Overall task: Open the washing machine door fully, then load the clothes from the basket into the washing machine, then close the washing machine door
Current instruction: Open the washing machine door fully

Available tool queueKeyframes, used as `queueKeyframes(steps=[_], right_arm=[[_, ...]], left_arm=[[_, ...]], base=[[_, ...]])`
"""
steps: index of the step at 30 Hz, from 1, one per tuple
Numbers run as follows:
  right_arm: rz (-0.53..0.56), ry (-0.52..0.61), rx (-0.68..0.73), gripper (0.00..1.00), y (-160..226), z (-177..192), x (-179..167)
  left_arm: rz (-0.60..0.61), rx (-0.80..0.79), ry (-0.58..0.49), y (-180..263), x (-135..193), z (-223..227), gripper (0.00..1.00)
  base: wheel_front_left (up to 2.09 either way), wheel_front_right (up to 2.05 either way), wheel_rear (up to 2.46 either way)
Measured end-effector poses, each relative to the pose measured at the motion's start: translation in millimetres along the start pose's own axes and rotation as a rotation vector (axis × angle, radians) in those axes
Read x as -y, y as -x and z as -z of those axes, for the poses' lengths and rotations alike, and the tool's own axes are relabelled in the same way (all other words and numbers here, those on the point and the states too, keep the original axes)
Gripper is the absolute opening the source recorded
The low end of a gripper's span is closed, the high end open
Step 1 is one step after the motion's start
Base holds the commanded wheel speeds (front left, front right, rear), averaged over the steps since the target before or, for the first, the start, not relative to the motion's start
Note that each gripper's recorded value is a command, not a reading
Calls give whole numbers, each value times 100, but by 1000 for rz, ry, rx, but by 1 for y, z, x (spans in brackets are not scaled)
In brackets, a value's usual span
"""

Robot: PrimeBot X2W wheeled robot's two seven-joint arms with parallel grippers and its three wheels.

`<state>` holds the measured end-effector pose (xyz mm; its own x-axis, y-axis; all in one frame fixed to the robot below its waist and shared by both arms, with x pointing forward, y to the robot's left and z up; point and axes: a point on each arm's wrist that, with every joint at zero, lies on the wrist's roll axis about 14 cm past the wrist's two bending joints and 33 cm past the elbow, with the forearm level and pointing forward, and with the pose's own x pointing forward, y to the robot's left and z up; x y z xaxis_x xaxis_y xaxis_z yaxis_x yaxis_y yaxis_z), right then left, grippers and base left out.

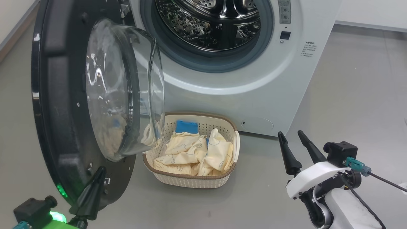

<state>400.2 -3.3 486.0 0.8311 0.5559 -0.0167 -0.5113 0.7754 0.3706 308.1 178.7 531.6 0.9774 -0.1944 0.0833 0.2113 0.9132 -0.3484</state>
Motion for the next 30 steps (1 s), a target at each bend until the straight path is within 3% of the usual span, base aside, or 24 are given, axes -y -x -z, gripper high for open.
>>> queueKeyframes(steps=[12,30], right_arm=[[-31,-20,-33,100,-9,14,-8],[-38,-35,-41,100,-24,20,-9]], left_arm=[[-196,-12,-91,11,-73,-20,0],[-397,-100,-142,22,-155,-35,0]], base=[[0,0,0],[0,0,0]])
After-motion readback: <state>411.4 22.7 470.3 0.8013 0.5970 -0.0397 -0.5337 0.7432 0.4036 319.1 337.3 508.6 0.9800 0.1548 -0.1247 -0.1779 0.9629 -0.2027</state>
